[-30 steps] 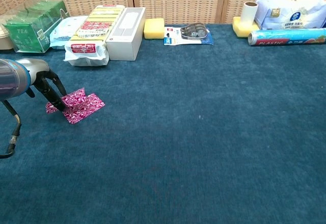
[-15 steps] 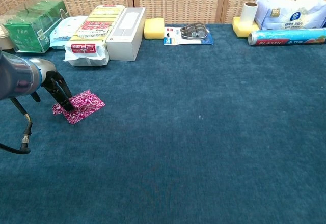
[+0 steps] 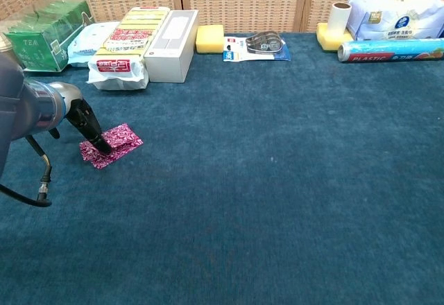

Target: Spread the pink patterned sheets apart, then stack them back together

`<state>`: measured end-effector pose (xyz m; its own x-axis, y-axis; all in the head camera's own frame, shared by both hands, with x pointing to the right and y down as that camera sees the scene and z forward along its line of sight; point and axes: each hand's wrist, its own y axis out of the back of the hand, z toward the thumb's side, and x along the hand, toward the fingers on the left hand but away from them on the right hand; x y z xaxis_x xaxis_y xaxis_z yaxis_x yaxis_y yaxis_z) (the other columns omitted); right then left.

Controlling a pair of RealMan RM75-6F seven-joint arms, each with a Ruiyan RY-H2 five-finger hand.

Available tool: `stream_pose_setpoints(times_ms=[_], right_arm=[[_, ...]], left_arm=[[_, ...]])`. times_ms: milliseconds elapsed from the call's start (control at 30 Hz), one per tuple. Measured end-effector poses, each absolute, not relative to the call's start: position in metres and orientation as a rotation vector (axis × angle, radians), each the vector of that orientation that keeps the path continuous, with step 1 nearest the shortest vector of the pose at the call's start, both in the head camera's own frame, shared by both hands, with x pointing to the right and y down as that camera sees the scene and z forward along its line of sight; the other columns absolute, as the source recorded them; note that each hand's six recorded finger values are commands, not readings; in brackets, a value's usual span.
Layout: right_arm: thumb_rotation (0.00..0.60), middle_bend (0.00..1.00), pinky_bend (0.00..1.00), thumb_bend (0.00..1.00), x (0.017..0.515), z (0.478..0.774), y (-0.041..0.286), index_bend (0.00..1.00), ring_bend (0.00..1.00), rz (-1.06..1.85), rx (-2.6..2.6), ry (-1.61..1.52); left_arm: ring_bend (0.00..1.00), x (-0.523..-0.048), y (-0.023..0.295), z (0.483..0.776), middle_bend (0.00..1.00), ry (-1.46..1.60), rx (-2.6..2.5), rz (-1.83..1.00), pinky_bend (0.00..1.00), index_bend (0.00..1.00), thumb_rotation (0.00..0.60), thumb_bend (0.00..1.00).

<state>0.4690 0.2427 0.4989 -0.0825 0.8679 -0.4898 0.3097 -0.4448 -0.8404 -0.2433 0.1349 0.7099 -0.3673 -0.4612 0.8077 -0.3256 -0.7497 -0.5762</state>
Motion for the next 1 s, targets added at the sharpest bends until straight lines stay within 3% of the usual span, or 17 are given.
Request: stream_pose_setpoints(times_ms=[667,867,1000], right_arm=[[0.600,0.00,0.00,0.00,0.469,0.497,0.243,0.07,0.00,1.546,-1.722,-1.282],[0.600,0.00,0.00,0.00,0.469,0.496,0.243,0.07,0.00,1.543,-1.720,-1.283],[0.600,0.00,0.00,0.00,0.470,0.495,0.243,0.07,0.00,1.540,-1.715,-1.287]], left_arm=[[0.00,-0.246,0.135,0.699,0.00,1.062,-1.702,-2.257,0.20,0.41,0.600,0.13],[0.00,-0.261,0.132,0.694,0.00,1.007,-1.694,-2.238,0.20,0.41,0.600,0.07],[0.00,-0.263,0.129,0.697,0.00,0.943,-1.733,-2.162,0.19,0.32,0.600,0.05]])
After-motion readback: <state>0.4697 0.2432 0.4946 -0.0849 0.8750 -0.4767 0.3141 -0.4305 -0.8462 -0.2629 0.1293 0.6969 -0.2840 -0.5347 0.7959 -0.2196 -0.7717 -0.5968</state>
